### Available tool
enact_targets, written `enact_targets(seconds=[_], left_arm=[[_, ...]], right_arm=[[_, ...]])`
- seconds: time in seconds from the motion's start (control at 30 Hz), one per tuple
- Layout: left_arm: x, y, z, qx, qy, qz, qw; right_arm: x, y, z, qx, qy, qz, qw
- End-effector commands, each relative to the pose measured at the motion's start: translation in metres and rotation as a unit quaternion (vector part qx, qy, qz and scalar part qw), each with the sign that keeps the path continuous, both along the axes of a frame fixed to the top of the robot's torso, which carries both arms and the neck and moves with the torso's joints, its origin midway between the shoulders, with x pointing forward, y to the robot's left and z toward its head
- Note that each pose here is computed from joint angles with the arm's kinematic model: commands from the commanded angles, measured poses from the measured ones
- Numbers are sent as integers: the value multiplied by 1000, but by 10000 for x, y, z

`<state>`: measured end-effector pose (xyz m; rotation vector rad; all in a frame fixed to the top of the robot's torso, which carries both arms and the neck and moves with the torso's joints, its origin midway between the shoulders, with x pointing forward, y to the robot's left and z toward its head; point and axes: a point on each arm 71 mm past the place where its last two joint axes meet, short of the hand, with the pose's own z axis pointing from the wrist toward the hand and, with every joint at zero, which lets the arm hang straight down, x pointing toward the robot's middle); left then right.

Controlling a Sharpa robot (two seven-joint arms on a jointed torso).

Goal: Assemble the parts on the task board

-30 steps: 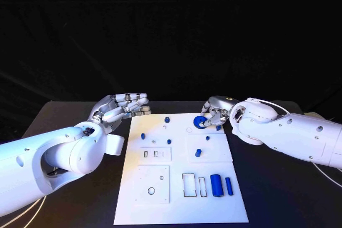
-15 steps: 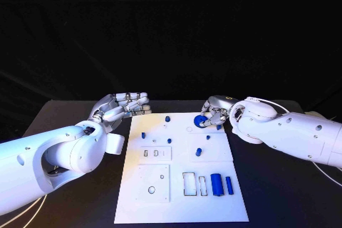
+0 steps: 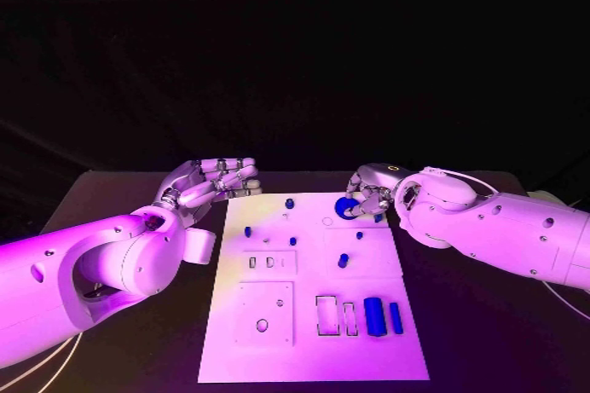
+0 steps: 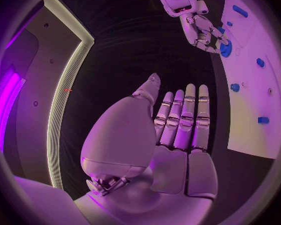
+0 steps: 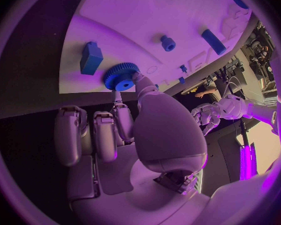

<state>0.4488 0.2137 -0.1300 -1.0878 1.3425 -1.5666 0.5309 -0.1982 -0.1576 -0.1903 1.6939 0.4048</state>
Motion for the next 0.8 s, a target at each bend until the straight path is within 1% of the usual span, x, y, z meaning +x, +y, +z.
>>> enact_targets(seconds=[0.03,0.2,0.4,0.53,0.6,0.8], left_arm=[[-2,-23,11,-4,-2,-10,1000],[1,-19,10,-4,-2,-9,1000],[4,-18,8,-4,-1,-9,1000],[5,-18,7,-4,-1,-8,1000],[6,-19,7,-4,-1,-8,1000],[8,-28,6,-4,-1,-9,1000]], right_arm=[[-11,-5,-16,-19,-16,-5,1000],[-26,12,14,-7,-35,-2,999],[-87,87,85,6,-74,13,997],[-172,219,139,2,-100,36,994],[-207,291,159,1,-108,47,993],[-324,623,215,3,-131,88,987]])
